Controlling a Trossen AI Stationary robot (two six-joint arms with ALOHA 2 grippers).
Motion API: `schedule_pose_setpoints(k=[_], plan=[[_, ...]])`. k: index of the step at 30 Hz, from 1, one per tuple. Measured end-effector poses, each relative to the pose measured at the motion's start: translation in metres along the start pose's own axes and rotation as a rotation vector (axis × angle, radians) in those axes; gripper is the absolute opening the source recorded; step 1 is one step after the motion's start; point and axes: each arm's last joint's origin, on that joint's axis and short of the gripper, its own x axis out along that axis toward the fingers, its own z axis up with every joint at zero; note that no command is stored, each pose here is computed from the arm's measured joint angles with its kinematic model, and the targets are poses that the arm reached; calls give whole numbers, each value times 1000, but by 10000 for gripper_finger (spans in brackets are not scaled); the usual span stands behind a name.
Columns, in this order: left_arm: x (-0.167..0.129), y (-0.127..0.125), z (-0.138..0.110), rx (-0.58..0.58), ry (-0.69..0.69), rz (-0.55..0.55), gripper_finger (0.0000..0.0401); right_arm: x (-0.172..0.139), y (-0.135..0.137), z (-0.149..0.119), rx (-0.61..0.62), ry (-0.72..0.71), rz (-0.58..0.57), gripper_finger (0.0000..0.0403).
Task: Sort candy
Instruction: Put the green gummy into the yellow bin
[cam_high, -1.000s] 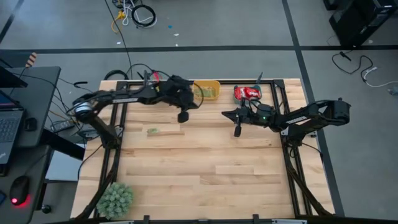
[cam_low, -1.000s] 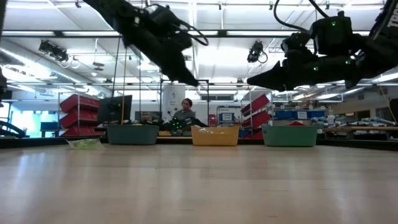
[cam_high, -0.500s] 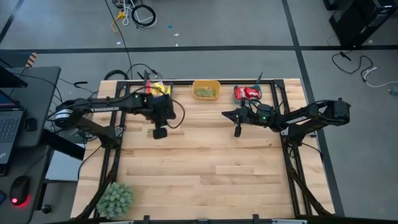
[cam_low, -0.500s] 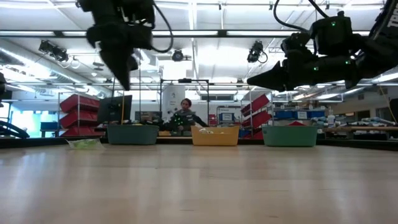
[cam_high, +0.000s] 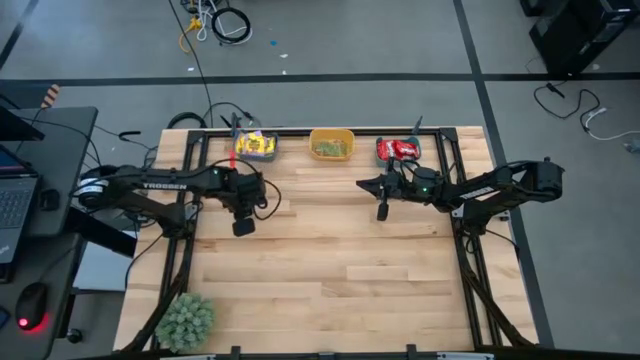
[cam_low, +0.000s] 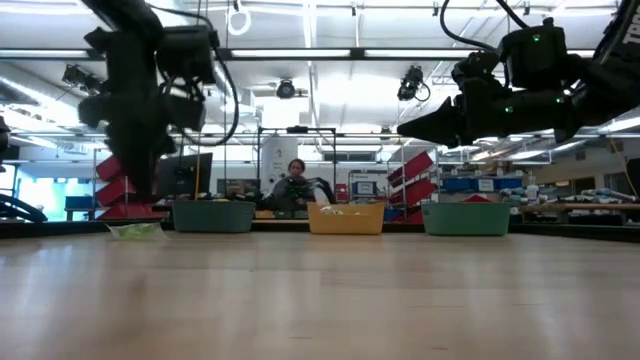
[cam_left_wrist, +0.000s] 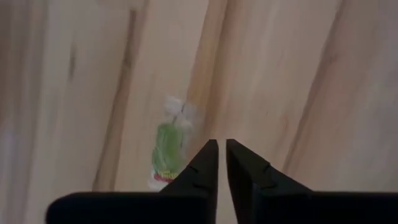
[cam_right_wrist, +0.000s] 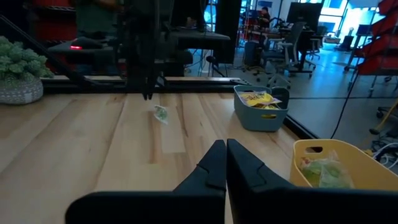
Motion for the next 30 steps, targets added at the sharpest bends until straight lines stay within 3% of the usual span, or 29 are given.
schedule_pose_setpoints(k=[9,16,30], plan=[[10,1,0,6,-31,48,111,0,0,0,3,0,0,0],[18,2,0,82,-44,82,159,0,0,0,3,3,2,0],[30,3,-6,111,-31,99,172,0,0,-1,3,7,2,0]])
